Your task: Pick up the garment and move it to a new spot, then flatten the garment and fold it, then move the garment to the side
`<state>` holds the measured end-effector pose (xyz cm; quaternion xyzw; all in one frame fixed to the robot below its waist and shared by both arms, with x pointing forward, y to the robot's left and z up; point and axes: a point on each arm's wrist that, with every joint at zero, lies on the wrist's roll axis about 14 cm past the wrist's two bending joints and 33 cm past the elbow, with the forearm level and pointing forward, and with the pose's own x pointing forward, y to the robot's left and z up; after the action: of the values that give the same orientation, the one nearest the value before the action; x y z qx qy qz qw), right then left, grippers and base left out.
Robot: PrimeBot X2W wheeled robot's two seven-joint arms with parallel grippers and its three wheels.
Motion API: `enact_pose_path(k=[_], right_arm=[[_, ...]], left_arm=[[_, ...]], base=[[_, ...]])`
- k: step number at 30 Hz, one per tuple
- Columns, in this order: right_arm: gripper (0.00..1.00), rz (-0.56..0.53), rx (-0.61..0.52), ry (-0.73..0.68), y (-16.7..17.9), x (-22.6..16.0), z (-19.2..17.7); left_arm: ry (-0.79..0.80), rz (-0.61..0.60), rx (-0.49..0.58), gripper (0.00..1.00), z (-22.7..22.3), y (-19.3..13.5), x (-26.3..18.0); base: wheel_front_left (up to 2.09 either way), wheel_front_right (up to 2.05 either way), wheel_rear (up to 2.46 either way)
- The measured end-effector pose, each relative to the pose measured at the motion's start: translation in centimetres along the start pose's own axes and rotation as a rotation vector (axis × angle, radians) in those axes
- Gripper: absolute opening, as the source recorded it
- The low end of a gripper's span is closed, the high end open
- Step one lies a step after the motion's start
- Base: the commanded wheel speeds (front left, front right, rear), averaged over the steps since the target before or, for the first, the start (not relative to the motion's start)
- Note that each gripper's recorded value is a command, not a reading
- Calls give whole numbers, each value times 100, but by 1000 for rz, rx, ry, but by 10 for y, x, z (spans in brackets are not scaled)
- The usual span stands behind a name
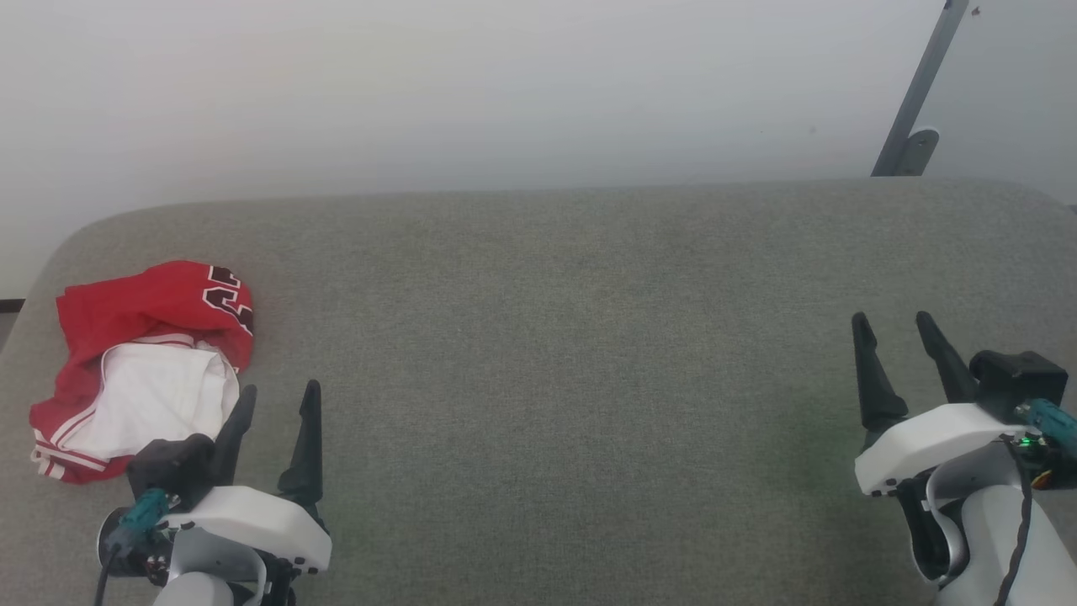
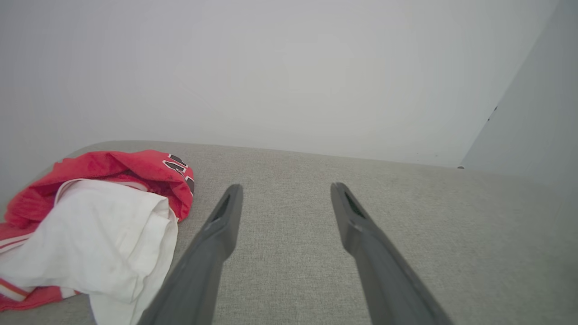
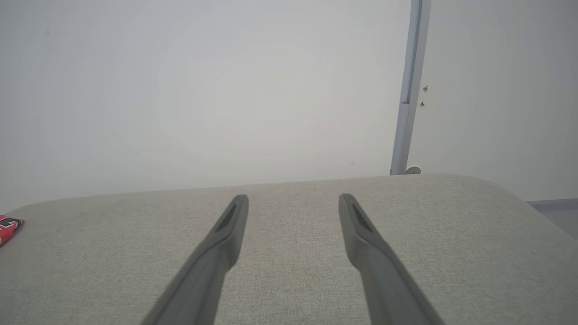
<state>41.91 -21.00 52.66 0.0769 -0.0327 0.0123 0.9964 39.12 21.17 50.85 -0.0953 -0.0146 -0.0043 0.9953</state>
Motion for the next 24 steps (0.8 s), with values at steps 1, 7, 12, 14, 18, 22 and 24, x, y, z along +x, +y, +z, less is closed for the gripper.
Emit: enact_pose_path(k=[1, 7, 12, 14, 18, 22, 24], right_arm=[[100, -2, -4, -6, -1, 0, 1], [100, -3, -37, -17, -3, 1, 4], [100, -1, -64, -23, -3, 0, 4], [100, 1, -75, -25, -3, 1, 5], [100, -4, -88, -37, -5, 2, 8], [100, -11, -105, -44, -8, 3, 9], [100, -12, -115, -44, -9, 4, 9]], left_arm=[[0, -2, 4, 100, 0, 0, 0], [-1, -13, 29, 100, -3, -1, -2], [-4, -20, 52, 100, -3, -2, -2], [-12, -25, 56, 100, -2, -3, -2], [-21, -33, 76, 100, 0, -5, -2], [-27, -39, 102, 100, 1, -5, -2], [-30, -39, 115, 100, 1, -5, -2]], base=[[0, 0, 0], [0, 0, 0], [0, 0, 0], [0, 0, 0], [0, 0, 0], [0, 0, 0], [0, 0, 0]])
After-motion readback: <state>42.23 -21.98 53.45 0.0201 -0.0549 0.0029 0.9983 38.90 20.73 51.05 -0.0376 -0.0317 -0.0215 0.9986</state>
